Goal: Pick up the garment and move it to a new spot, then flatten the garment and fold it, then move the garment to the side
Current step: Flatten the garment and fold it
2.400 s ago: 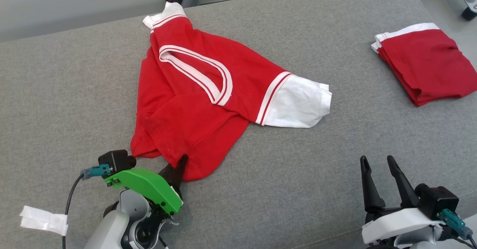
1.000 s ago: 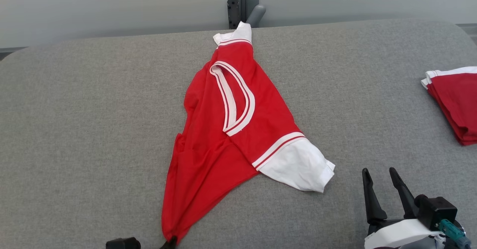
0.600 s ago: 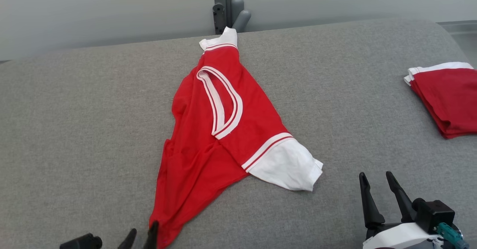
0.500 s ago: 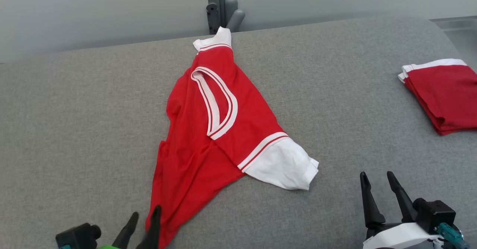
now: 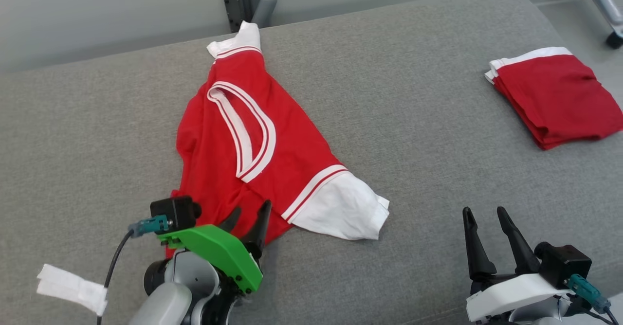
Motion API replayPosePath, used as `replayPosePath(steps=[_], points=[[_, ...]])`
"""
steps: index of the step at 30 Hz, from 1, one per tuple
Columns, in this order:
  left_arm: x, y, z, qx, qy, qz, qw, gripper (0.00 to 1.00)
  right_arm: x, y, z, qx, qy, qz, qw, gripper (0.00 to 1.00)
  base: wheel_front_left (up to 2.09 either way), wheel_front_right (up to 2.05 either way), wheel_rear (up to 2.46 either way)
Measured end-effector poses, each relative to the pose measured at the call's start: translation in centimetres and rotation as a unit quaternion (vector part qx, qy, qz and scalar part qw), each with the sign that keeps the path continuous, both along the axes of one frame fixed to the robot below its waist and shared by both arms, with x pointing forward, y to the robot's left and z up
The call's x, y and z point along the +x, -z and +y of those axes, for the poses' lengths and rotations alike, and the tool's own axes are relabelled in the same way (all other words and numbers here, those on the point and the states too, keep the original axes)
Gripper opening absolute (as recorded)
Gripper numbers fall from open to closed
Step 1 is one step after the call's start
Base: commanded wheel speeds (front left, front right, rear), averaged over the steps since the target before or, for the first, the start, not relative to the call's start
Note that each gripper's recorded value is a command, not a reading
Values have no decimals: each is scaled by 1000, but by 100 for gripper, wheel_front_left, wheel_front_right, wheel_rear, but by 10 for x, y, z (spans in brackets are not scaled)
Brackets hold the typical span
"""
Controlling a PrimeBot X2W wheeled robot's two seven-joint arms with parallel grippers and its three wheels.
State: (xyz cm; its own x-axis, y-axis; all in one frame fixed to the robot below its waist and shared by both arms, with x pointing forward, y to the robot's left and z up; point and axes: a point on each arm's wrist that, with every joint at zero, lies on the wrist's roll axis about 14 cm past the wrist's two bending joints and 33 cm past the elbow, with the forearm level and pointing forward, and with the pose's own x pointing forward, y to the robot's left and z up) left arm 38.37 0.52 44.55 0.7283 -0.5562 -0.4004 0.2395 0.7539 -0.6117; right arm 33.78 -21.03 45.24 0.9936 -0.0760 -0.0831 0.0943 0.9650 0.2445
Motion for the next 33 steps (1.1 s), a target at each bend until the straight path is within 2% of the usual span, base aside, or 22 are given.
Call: replayPosePath(steps=[6,16,17,18,19,22,26,33], points=[[8,38,-17,31,21,50,998,100,-10,1,-17,2,31,4,1000,100,0,0,0],[11,55,-33,27,43,74,996,100,-18,2,-29,-1,52,8,999,100,0,0,0],[11,54,-35,25,47,73,996,85,-17,2,-29,-1,51,7,999,100,0,0,0],[11,53,-38,23,50,71,996,36,-16,1,-28,-1,50,7,999,100,0,0,0],[11,51,-40,20,52,68,996,0,-16,1,-28,-1,49,6,999,100,0,0,0],[12,47,-47,12,62,61,996,0,-13,0,-27,-2,47,4,999,100,0,0,0],[16,41,-52,26,82,32,996,0,-13,-2,-26,-2,46,1,999,100,0,0,0],[25,-21,-94,-23,145,-45,988,0,-17,-1,-30,-2,53,3,999,100,0,0,0]])
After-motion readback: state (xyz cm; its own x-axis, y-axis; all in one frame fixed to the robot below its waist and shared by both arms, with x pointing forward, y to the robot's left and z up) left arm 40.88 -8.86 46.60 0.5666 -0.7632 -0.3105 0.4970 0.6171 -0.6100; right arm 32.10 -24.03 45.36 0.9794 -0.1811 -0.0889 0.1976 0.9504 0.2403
